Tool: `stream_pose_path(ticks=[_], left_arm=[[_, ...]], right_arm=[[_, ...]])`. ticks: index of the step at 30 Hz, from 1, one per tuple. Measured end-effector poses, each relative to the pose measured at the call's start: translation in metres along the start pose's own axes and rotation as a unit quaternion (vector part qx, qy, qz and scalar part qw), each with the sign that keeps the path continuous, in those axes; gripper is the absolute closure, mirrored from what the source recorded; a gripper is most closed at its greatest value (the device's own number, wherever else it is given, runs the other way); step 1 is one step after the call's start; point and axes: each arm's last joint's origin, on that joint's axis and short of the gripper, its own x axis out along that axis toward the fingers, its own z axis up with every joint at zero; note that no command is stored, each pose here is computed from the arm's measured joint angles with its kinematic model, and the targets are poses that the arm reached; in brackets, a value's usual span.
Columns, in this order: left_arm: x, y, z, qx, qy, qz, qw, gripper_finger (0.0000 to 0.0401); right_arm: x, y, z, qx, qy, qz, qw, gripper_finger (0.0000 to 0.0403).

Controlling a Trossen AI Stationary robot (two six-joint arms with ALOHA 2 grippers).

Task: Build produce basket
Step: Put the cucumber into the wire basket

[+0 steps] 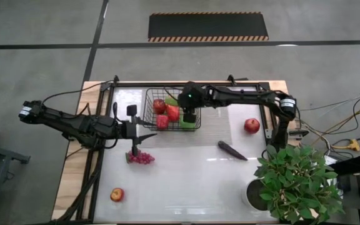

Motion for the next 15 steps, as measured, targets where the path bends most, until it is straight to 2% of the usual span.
stream_pose_path(ticks=[9, 15], left_arm=[[0.0, 0.0, 0.0, 0.001, 0.0, 0.0, 1.0, 0.0261], [0.0, 0.0, 0.0, 0.001, 0.0, 0.0, 1.0, 0.0261]], right_arm=[[0.031, -0.015, -0.019, 0.003, 0.038, -0.012, 0.999, 0.0261], [0.041, -0.016, -0.025, -0.023, 0.065, -0.041, 0.997, 0.0259]])
